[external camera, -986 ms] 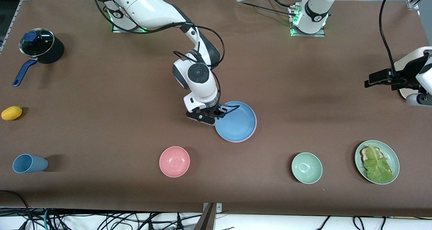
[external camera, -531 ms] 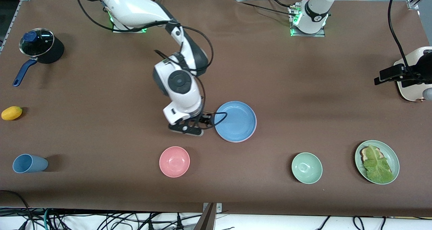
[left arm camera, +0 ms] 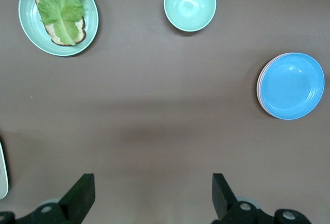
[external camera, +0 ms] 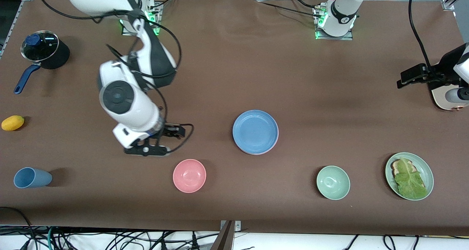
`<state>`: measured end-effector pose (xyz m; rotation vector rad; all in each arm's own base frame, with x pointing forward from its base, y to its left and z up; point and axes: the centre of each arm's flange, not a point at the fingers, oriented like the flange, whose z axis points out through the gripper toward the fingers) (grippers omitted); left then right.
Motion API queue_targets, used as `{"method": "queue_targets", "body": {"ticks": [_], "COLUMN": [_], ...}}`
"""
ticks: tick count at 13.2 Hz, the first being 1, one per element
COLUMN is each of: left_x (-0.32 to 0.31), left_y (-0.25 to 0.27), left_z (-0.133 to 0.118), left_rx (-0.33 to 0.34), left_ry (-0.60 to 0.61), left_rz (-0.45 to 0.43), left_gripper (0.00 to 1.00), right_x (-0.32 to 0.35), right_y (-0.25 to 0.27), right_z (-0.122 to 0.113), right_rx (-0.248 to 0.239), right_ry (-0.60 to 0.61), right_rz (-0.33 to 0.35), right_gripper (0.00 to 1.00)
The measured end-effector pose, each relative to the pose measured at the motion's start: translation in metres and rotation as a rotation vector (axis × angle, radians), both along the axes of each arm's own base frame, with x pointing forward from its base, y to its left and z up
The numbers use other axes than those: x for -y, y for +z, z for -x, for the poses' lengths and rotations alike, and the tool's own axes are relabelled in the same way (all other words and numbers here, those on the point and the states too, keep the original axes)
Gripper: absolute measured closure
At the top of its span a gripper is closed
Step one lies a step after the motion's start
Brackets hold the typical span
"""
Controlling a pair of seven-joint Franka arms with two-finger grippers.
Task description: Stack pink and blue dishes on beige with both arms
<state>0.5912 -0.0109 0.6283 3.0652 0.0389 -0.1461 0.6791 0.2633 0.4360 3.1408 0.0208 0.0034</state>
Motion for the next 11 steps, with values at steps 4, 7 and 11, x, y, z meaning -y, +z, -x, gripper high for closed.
{"method": "queue_targets", "body": {"ticks": [4, 7, 11], "left_x": [0.015, 0.013, 0.01], "left_y": [0.014, 0.012, 0.007], "left_z": [0.016, 0.02, 0.027], "left_rx": [0.011, 0.004, 0.001], "left_ry": [0.007, 0.006, -0.006], "left_rz": [-0.001, -0.025, -0.025], "left_gripper": [0.0, 0.0, 0.0], "right_x": [0.083, 0.142, 0.175], "right_y": [0.061, 0.112, 0.167], "right_z": [0.024, 0.06, 0.102], "right_rx": [-0.038, -0.08, -0.078], "right_ry": [0.055, 0.092, 0.116], "right_rz": [-0.004, -0.01, -0.024], "right_gripper": [0.0, 0.0, 0.0]}}
